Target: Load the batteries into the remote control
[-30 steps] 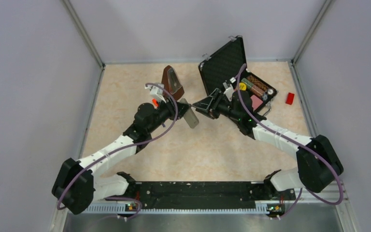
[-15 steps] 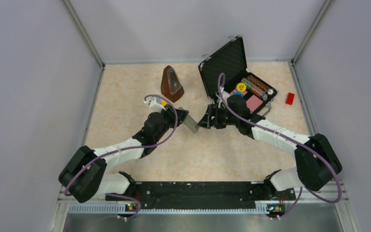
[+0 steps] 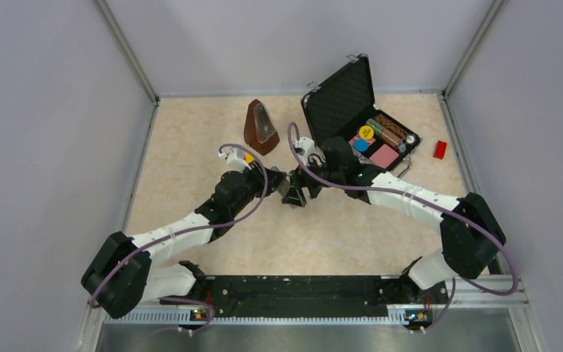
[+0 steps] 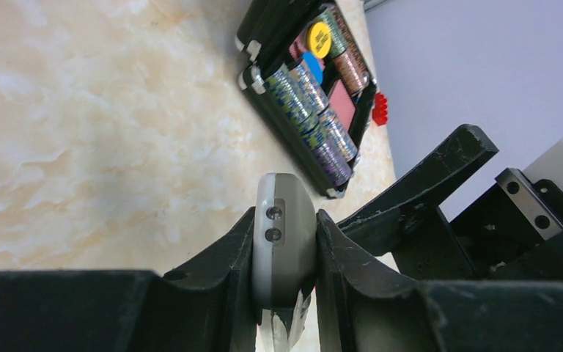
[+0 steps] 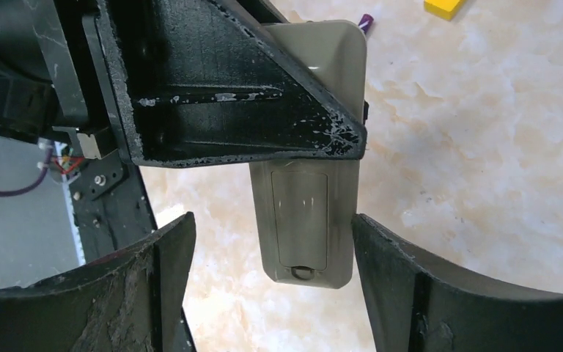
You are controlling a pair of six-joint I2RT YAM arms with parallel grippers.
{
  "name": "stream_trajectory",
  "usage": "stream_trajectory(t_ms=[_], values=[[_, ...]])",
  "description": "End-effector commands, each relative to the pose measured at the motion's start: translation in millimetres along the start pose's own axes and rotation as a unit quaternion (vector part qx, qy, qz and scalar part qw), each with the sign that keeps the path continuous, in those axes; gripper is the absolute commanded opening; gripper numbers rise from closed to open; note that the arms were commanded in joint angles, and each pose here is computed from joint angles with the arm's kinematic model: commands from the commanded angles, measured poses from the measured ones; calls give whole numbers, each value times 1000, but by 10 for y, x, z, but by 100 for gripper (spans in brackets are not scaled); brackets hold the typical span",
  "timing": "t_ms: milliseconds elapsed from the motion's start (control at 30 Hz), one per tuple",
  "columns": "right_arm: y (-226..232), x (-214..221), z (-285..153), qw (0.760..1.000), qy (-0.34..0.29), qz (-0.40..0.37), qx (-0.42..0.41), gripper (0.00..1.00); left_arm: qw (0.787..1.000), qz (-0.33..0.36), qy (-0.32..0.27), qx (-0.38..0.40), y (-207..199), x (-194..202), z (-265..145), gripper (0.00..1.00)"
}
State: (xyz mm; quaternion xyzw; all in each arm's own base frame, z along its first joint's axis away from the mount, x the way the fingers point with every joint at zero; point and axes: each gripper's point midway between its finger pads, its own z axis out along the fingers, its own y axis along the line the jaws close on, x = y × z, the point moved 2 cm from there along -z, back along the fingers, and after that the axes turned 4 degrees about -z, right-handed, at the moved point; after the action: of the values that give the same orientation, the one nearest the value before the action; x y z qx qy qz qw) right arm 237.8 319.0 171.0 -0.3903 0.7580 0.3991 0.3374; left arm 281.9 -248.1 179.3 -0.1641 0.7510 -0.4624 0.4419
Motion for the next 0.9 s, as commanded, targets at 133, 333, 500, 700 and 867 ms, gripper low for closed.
stream_trajectory(t_ms=[133,333,500,700,867], values=[[-93,-60,85,996,-3,-63,64,75,999,2,7,50,-406,-130,-166,0],[-71,-75,102,993,-7,-91,69,74,998,-2,25,62,-533,-133,-282,3],[73,-94,137,991,-8,-123,48,67,997,-3,33,68,-618,-153,-325,8],[222,-144,102,987,-14,-152,42,44,996,3,37,84,-751,-203,-412,20],[320,-202,-58,984,-29,-171,38,31,992,24,85,86,-798,-201,-571,42]])
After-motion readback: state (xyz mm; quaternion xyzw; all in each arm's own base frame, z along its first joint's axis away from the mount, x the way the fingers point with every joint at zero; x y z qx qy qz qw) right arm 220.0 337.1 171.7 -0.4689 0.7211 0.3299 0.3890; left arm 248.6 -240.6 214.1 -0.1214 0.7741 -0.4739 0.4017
